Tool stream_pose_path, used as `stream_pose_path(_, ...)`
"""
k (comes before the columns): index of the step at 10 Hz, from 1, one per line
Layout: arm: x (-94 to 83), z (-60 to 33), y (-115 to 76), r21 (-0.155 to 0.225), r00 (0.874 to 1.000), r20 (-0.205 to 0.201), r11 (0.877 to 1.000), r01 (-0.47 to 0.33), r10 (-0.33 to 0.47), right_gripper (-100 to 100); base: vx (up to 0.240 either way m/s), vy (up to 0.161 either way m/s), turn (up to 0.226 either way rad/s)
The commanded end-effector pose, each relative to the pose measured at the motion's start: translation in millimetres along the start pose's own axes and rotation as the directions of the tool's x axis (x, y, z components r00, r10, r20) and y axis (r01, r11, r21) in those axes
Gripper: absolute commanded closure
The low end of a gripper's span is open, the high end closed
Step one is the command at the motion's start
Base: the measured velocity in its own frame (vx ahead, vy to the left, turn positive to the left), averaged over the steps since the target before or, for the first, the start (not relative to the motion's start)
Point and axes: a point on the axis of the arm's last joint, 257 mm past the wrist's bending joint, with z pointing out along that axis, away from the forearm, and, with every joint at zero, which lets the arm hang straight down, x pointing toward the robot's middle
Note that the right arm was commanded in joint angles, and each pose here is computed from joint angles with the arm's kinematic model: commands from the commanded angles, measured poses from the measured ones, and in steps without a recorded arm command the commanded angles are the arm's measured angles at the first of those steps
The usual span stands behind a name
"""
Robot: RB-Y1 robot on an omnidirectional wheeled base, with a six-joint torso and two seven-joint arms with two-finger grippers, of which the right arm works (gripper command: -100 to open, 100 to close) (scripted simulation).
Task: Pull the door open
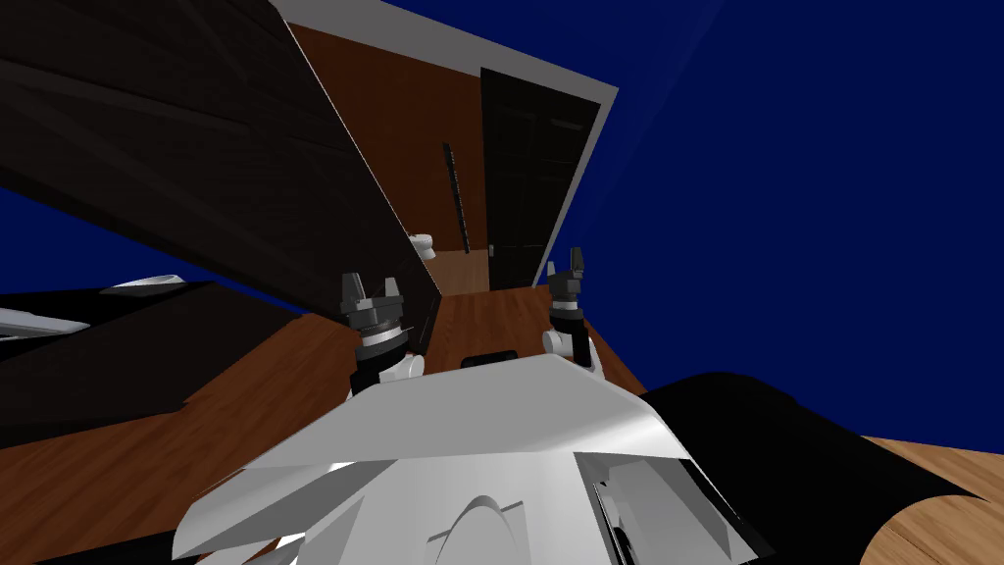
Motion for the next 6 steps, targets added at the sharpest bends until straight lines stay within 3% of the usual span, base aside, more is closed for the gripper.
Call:
stream_pose_path(1,0.9,-1.1,-10.9,0.013,1.000,-0.006,1.000,-0.001,0.001,-100,0.061,0.009,0.023)
stream_pose_path(6,2.7,-6.5,-51.5,0.064,1.000,-0.024,0.998,-0.003,0.005,-100,0.120,0.016,0.028)
